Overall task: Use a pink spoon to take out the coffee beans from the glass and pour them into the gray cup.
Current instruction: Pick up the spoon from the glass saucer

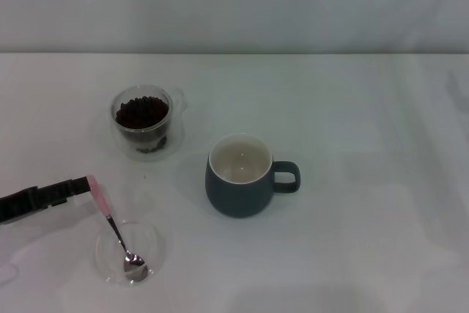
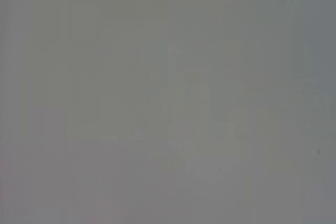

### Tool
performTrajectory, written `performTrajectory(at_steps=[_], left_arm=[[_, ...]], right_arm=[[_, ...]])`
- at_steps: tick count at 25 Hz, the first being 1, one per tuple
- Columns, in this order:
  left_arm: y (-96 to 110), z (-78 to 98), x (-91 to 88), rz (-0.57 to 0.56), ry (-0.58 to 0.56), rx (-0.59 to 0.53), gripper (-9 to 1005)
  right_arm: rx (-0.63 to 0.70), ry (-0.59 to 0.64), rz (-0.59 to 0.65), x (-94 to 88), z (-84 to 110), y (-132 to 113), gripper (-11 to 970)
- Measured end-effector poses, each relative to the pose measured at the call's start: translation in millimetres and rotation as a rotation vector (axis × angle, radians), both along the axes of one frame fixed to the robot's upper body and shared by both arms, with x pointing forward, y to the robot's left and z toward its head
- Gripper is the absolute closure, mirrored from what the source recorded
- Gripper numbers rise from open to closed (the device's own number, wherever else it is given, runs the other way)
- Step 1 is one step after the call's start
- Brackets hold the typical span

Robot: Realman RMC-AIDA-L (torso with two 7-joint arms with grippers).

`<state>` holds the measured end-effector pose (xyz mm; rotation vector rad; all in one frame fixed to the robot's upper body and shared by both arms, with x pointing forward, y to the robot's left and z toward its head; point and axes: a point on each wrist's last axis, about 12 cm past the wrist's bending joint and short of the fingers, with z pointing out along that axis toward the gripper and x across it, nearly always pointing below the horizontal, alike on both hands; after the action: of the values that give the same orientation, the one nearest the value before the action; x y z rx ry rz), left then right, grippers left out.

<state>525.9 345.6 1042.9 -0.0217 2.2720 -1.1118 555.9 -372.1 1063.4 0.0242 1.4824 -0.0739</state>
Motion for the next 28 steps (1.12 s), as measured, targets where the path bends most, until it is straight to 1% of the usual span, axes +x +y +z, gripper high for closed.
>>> performTrajectory(at_steps=[7,14,28], left_arm=[[-5,-3.2,-0.8,-0.018,-0.035,0.02,149],[-8,-4.1,0.3,-0.007,-0.079,0.025,148],[-17,-4.9,6.0,-0.021,-0.088,0.034,159]], right_arm=[[0.0,-0.002,0.001,-0.1,0.3,0,121],[-0.001,-0.003,0.002,-0.5,0.3,0,121],[0.0,-0.007,0.003,0.1,1.0,0,121]])
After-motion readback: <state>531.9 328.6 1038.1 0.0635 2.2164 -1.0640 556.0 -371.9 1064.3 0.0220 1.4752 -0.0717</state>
